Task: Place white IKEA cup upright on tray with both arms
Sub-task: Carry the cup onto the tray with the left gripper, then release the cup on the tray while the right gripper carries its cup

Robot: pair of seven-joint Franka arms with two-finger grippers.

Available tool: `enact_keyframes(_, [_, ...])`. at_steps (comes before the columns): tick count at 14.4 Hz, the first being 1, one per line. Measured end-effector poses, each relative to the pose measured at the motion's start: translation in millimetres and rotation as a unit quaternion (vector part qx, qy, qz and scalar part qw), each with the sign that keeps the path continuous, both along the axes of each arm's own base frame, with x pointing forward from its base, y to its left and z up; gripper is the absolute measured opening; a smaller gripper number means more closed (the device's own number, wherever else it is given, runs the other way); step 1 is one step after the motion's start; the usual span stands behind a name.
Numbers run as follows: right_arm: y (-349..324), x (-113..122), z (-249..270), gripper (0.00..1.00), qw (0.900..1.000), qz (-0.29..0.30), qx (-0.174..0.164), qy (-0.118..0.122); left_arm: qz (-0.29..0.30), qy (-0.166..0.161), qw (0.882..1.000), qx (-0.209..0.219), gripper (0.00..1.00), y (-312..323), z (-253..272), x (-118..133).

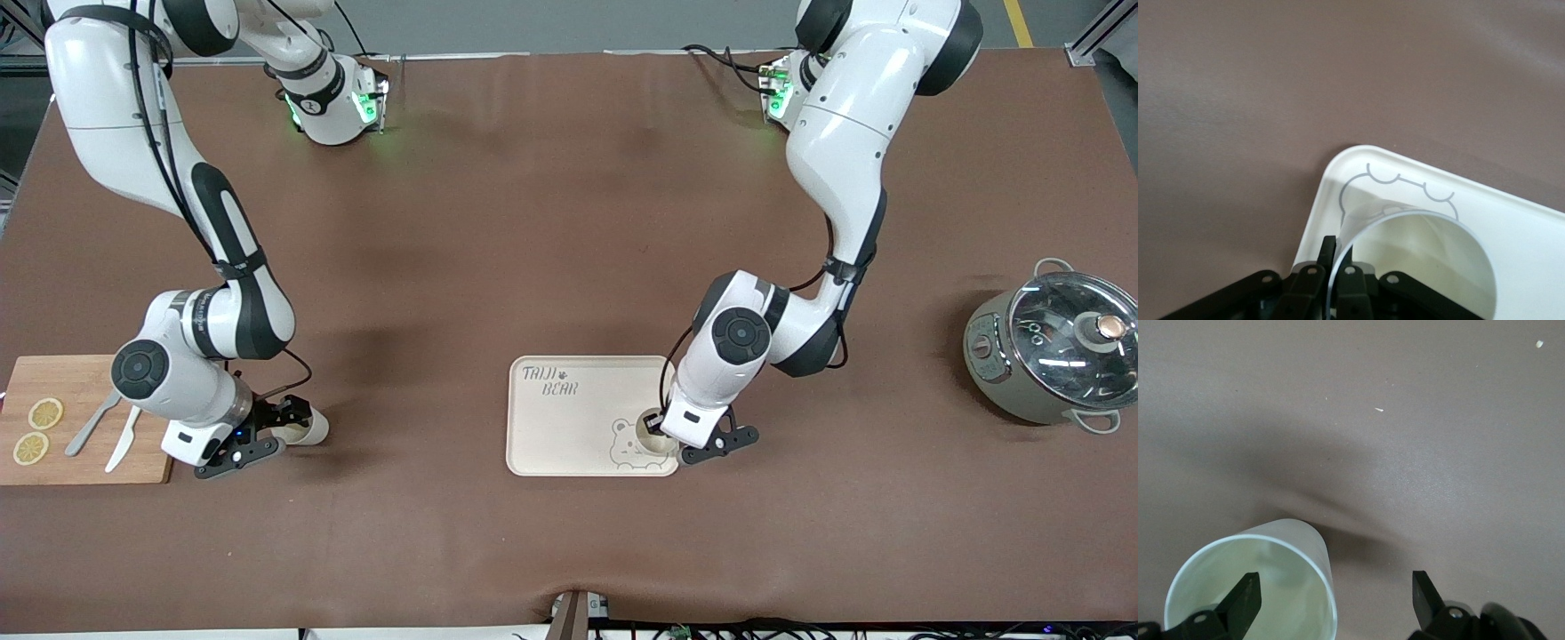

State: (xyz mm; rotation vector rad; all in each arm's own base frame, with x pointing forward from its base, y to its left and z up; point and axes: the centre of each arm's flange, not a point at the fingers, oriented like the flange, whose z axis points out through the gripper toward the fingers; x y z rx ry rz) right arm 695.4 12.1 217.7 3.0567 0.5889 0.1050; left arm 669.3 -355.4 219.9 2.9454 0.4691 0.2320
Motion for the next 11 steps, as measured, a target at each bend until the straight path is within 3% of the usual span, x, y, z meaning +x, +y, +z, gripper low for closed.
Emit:
enact_keyframes(2, [0.0, 0.0, 0.0, 1.00, 1.000, 0.000, 0.000, 0.000, -0.003, -0.001, 1.000, -0.001, 0.04, -5.0, -3.3, -1.4])
enact_keyframes(11, [0.3, 0.3, 0.6, 0.09, 1.000, -0.001, 0.001, -0.001, -0.003, -0.009, 1.000, 0.001, 0.04, -14.8, -13.5, -4.7])
